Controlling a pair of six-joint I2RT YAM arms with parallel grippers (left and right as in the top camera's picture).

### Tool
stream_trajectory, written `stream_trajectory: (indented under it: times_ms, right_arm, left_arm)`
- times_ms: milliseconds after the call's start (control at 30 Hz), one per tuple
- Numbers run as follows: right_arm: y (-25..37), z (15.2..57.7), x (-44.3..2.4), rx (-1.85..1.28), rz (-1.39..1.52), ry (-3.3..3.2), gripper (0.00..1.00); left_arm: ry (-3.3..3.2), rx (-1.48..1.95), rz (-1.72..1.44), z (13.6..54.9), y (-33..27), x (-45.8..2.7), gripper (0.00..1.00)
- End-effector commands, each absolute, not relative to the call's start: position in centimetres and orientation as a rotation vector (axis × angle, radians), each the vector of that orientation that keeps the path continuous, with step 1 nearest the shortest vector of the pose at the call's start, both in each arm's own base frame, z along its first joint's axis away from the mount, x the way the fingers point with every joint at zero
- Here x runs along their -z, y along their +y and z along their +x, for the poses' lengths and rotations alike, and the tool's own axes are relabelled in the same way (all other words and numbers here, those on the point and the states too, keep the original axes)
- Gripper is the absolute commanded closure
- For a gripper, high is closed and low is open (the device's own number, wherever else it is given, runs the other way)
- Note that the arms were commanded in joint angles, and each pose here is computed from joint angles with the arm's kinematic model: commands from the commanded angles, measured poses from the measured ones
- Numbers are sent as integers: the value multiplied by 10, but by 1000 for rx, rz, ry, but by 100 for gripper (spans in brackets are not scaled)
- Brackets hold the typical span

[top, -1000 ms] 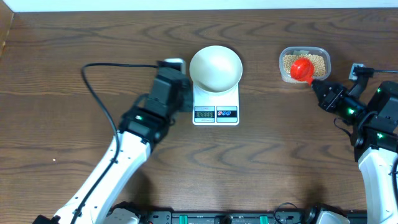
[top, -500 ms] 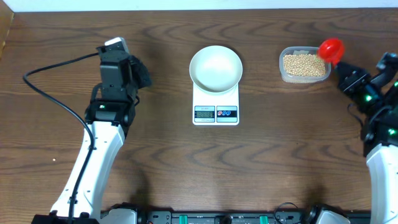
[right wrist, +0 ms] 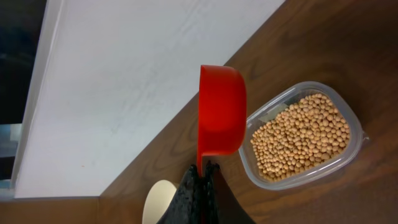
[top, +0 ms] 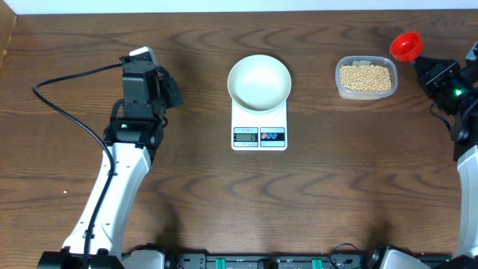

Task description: Scoop item into bowl and weigh 50g on scale

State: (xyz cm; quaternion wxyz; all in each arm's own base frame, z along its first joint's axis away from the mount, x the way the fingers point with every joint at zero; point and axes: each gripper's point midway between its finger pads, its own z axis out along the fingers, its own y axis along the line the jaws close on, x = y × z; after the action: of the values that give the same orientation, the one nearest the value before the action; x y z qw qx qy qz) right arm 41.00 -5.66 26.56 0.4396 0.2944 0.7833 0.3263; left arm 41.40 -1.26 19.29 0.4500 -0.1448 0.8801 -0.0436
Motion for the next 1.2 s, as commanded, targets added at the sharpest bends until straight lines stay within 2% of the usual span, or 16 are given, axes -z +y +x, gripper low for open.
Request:
stream_trajectory:
  times_ms: [0, 233, 500, 1033, 1067, 1100, 1133, 1167]
  right_arm:
    - [-61, 415, -268, -812, 758, 1940, 98]
    - [-62, 416, -258, -812, 783, 1964, 98]
    - [-64, 414, -254, -780, 775, 1982, 99]
    - [-67, 409, -243, -702, 734, 2034, 99]
    - [-67, 409, -242, -691, 717, 2043, 99]
    - [-67, 408, -241, -683, 705, 2052, 99]
    - [-66, 407, -240, -681, 701, 2055, 99]
    - [-66, 407, -240, -682, 698, 2056, 99]
  left_arm:
    - [2175, 88, -338, 416, -10, -195, 93]
    - [2176, 94, -332, 416, -11, -195, 93]
    - [2258, 239, 134, 403, -62, -185, 93]
    - [2580, 386, 666, 292, -166, -127, 91]
    - [2593, 386, 684, 287, -168, -125, 68]
    - [2602, 387, 694, 283, -169, -124, 29]
    - [2606, 387, 695, 283, -169, -124, 17]
    - [2609, 387, 695, 282, -169, -123, 9]
